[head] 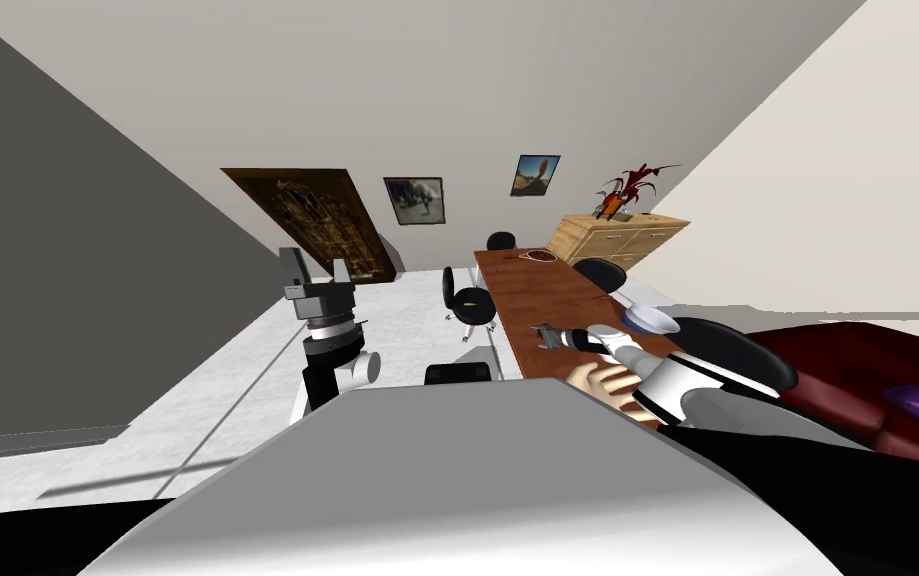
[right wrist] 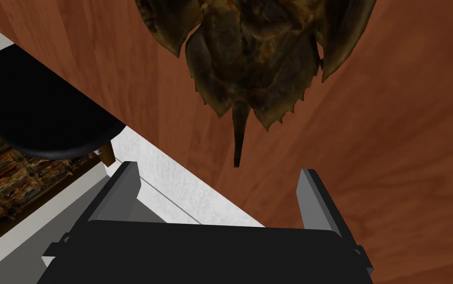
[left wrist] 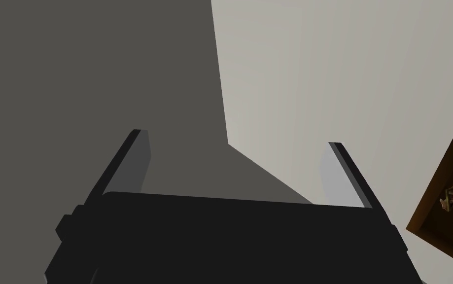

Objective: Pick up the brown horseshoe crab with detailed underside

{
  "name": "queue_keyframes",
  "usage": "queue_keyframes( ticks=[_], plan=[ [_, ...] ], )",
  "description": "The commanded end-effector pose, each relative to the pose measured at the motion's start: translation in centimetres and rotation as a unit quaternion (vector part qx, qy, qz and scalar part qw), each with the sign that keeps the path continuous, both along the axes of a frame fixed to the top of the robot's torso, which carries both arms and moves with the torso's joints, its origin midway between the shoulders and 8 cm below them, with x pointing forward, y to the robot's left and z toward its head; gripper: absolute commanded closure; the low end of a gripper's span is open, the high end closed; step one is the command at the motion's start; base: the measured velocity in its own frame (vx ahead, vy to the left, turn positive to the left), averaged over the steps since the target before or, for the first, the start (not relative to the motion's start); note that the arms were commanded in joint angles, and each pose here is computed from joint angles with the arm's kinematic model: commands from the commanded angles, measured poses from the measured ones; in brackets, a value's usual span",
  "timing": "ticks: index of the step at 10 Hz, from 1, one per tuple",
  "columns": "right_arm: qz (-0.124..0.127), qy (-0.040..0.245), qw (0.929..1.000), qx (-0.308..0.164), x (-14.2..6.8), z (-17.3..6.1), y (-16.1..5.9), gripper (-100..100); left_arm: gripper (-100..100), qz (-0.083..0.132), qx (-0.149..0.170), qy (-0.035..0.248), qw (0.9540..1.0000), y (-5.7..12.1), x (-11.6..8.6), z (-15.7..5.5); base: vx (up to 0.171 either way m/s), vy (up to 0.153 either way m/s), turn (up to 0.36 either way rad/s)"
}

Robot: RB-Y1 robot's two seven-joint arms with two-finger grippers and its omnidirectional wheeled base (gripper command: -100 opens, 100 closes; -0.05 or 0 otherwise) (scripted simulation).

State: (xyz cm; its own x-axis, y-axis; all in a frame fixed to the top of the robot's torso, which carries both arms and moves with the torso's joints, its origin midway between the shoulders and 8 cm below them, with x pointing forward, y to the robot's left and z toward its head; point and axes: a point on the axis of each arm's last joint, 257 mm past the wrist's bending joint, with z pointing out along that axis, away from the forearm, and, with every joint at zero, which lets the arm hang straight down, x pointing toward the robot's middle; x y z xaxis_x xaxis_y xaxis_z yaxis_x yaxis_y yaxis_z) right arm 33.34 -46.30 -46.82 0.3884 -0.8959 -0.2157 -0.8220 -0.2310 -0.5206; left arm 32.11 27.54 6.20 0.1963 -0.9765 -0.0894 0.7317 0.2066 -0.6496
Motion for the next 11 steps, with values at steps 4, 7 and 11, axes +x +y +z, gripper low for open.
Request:
queue_keyframes(
  ticks=[4, 7, 11],
  plan=[
    [0.003, 0.006, 0.9997, -0.022, -0.8, -1.3, -0.7, -100, 0, 0.0, 0.0, 0.0, 1.0, 0.0, 0.0, 0.0, 0.022, -0.04, 0.036],
    [0.001, 0.005, 0.9997, -0.022, -0.9, -2.0, 0.0, -100, 0, 0.0, 0.0, 0.0, 1.0, 0.0, 0.0, 0.0, 0.018, -0.014, 0.012],
    [0.002, 0.005, 0.9998, -0.021, -1.0, -1.7, -0.2, 100, 0, 0.0, 0.0, 0.0, 1.0, 0.0, 0.0, 0.0, 0.002, -0.002, 0.002]
  ],
)
